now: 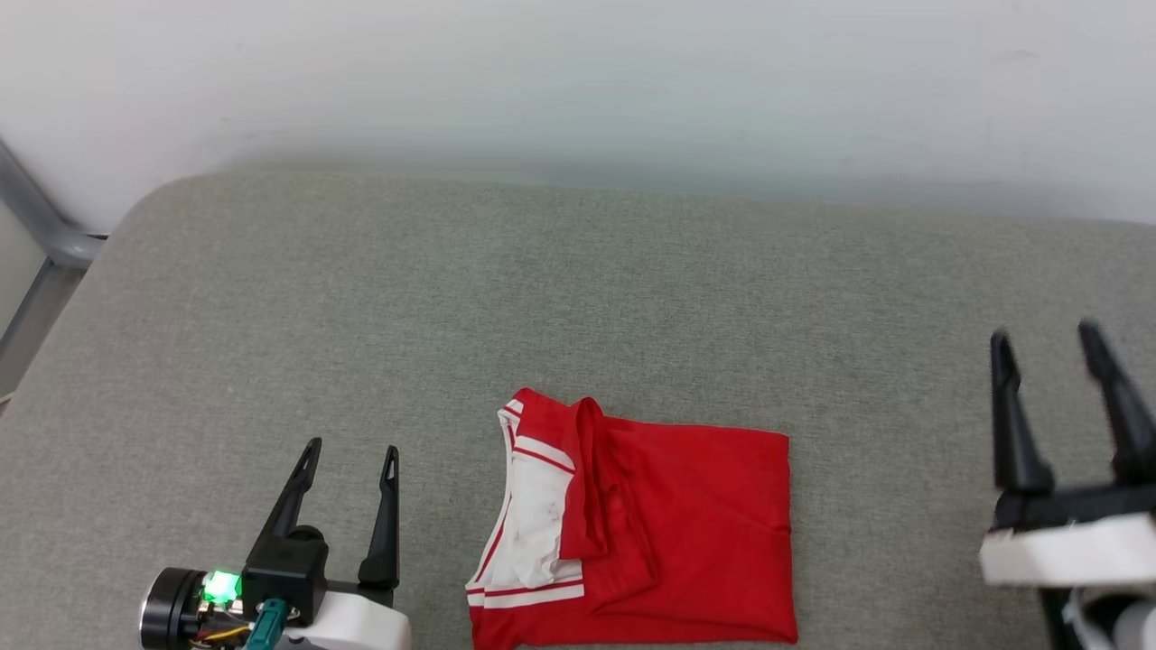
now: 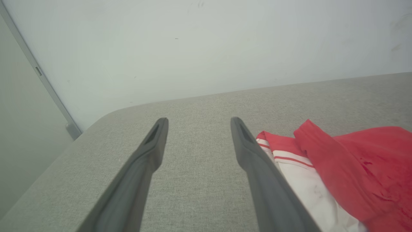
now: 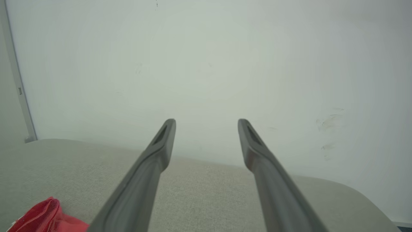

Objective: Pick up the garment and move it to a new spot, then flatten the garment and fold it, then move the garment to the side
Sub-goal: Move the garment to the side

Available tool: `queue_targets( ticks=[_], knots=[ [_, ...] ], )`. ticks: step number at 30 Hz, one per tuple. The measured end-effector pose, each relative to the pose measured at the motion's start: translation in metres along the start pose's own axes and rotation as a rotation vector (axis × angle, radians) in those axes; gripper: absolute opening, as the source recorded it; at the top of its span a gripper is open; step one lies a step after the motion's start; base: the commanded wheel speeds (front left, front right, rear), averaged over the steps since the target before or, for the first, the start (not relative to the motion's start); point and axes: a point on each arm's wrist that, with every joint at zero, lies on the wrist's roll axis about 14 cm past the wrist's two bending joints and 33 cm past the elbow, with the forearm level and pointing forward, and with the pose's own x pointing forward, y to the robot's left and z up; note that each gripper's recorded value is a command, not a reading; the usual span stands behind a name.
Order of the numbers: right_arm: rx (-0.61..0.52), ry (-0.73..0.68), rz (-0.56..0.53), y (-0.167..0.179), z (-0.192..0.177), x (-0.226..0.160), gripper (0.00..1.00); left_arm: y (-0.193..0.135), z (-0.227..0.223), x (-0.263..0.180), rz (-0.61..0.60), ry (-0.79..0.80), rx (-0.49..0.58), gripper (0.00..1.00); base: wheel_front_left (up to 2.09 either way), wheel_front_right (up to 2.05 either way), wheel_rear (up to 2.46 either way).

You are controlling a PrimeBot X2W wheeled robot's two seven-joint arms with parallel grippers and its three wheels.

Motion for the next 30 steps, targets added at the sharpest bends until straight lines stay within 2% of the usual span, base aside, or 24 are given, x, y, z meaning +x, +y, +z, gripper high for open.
queue_targets(
  ticks=[2,4,7,10,17,19,23,30],
  knots=[
    [-0.019,-0.019,0.033,0.002,0.013,0.017,1.00,0.001,0.000,0.000,0.004,0.001,0.000,1.00,0.00,0.00,0.00],
    [0.007,0.031,0.074,0.013,0.012,0.028,1.00,0.002,0.001,0.000,0.009,-0.001,-0.001,1.00,0.00,0.00,0.00],
    [0.069,0.235,0.177,0.037,-0.012,0.035,1.00,0.005,-0.001,0.000,0.018,0.003,0.000,1.00,0.00,0.00,0.00],
    [0.077,0.425,0.293,0.056,-0.029,0.036,1.00,0.008,-0.003,0.000,0.026,0.010,0.000,1.00,0.00,0.00,0.00],
    [0.161,0.850,0.470,0.085,-0.076,0.003,1.00,0.010,-0.005,0.003,0.042,0.019,-0.005,1.00,0.00,0.00,0.00],
    [0.183,0.979,0.501,0.088,-0.094,-0.015,1.00,0.010,-0.007,0.004,0.042,0.024,-0.009,1.00,0.00,0.00,0.00],
    [0.230,1.140,0.519,0.089,-0.119,-0.036,1.00,0.013,-0.006,0.007,0.057,0.022,-0.014,1.00,0.00,0.00,0.00],
    [0.317,1.290,0.530,0.099,-0.154,-0.053,1.00,0.019,-0.014,0.010,0.080,0.045,-0.015,1.00,0.00,0.00,0.00]
  ],
)
